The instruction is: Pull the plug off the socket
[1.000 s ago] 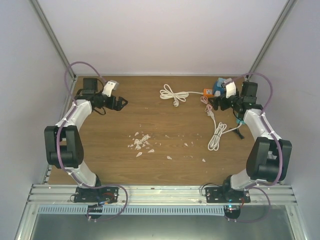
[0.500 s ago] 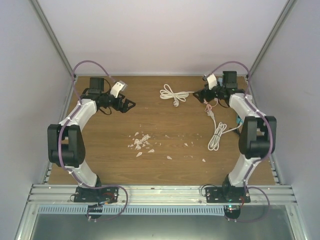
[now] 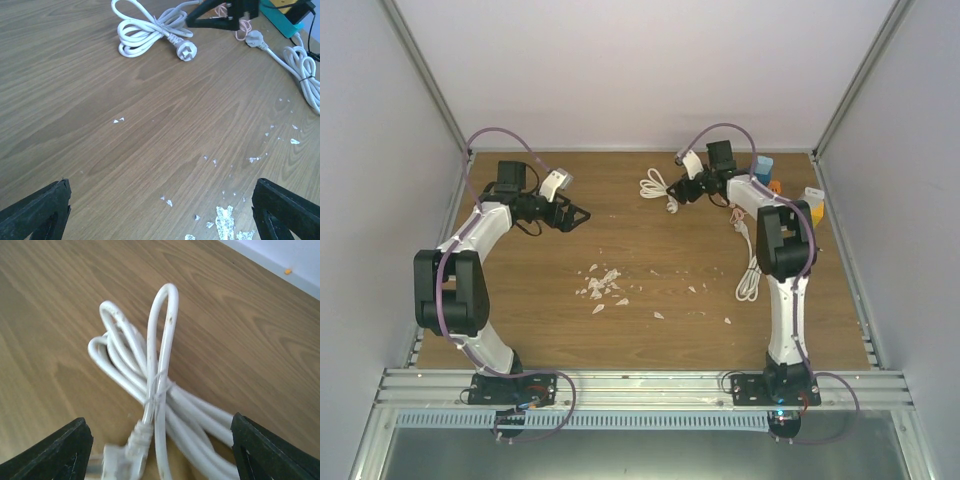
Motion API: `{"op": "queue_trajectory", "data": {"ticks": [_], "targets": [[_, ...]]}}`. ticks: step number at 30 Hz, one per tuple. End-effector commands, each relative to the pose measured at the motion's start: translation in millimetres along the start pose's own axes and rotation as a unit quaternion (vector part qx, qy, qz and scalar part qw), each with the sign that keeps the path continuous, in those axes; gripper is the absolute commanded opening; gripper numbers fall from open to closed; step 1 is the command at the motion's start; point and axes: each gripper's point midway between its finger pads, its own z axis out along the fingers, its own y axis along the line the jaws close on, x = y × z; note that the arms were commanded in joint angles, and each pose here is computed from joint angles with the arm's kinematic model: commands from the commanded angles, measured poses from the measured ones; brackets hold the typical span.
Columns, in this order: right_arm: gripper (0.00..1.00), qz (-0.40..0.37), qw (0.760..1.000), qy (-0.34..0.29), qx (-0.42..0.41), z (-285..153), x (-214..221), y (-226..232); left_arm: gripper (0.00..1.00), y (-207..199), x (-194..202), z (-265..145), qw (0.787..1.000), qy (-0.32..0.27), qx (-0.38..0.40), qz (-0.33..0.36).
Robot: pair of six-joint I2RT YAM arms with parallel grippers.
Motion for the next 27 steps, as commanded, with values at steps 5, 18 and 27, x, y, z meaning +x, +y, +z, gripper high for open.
{"op": "queue_trajectory", "data": {"ticks": [5, 18, 27], "targets": [[0.75, 0.007, 1.000, 0.007, 0.021, 45, -4, -14, 0.99, -3, -8, -4, 1.000, -0.015, 0.011, 0.004], [0.31, -0.004, 0.999, 0.028, -0.014, 94, 3, 10, 0.99, 6, -6, -17, 0.999, -0.027, 0.016, -0.017], [0.01, -0.054, 0.991, 0.040, -0.115, 102, 0, 87, 0.99, 20, -7, -46, 0.997, -0.056, 0.020, -0.048]]}}
